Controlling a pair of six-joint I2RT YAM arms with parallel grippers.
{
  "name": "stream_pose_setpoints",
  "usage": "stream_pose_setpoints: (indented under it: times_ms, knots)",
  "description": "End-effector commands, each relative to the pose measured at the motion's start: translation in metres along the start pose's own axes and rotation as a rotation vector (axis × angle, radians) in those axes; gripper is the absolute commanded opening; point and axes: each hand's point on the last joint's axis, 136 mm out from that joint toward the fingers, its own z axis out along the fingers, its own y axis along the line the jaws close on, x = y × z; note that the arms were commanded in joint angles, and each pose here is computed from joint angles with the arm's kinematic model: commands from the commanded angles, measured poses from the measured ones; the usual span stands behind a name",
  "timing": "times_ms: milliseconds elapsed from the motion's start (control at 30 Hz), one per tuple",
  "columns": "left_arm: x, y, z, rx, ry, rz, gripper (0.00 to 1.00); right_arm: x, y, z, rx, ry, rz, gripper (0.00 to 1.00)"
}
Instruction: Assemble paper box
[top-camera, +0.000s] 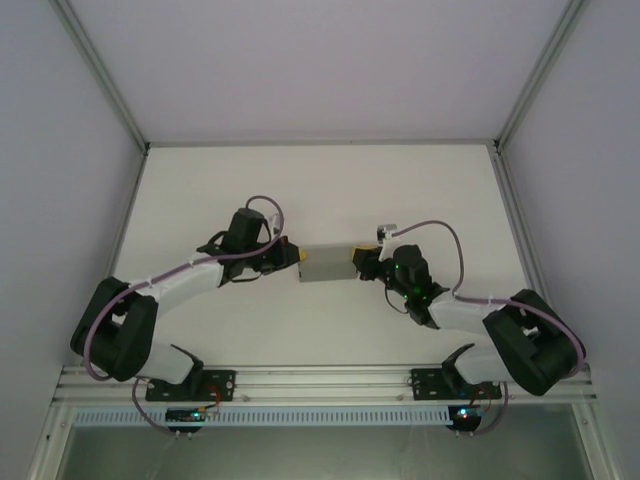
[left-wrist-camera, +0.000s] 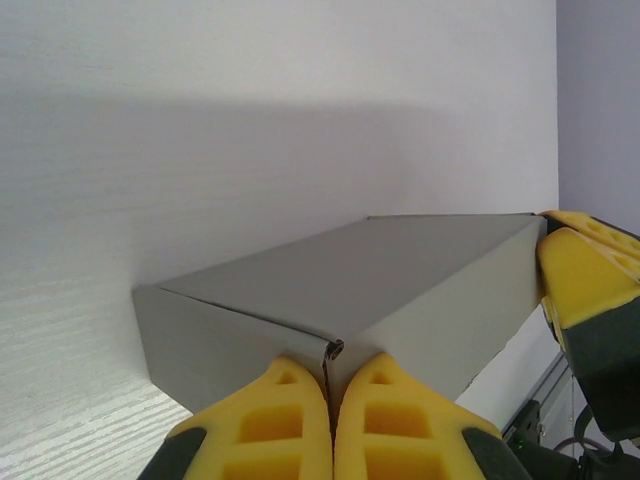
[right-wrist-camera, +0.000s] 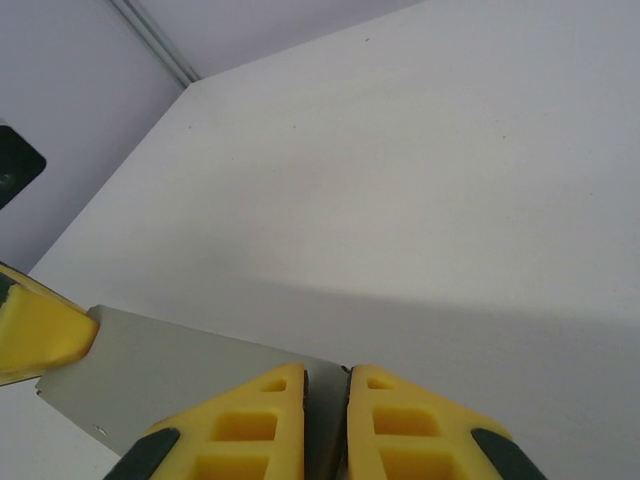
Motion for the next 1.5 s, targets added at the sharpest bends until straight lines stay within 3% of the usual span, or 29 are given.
stream_pose_setpoints:
  times_ms: [0,100,133,200,333,433,533,767,933,1167,1300,1467]
  knots:
    - [0.031,0.053,0.003,-0.233,0.104,-0.02,0.26,0.101,-0.019,-0.02,0.045,0.431,-0.006,0.0]
    - [0.005,0.03,-0.007,-0.233,0.058,0.054,0.5,0.071,-0.009,-0.019,0.064,0.422,-0.027,0.21]
    - [-0.002,0.021,-0.01,-0.228,0.045,0.08,0.55,0.062,-0.009,-0.02,0.089,0.421,-0.03,0.28]
    - [-0.017,0.002,-0.017,-0.203,0.015,0.128,0.61,0.042,-0.001,-0.02,0.076,0.42,-0.068,0.33]
    - [-0.042,-0.027,-0.034,-0.181,-0.05,0.196,1.0,-0.003,0.014,-0.023,0.061,0.376,-0.114,0.5]
    - [-0.056,-0.042,-0.051,-0.198,-0.096,0.244,1.0,-0.035,0.031,-0.027,0.014,0.336,-0.15,0.62]
    - [-0.071,-0.043,-0.074,-0.269,-0.168,0.273,0.99,-0.058,0.055,-0.029,-0.081,0.315,-0.26,0.99]
    - [-0.102,-0.011,-0.133,-0.439,-0.329,0.223,1.0,-0.054,0.095,-0.035,-0.256,0.483,-0.721,0.99]
    - [-0.1,0.023,-0.158,-0.513,-0.375,0.127,1.0,-0.039,0.092,-0.016,-0.233,0.67,-0.974,0.99]
    - [-0.086,0.057,-0.171,-0.584,-0.35,0.052,1.0,-0.012,0.073,0.021,-0.214,0.926,-1.084,0.98]
    - [-0.078,0.069,-0.171,-0.608,-0.325,0.024,0.99,0.019,0.073,0.024,-0.3,1.08,-1.102,0.92]
    - [-0.076,0.07,-0.166,-0.586,-0.313,0.021,1.0,0.03,0.055,0.04,-0.244,1.136,-1.134,0.87]
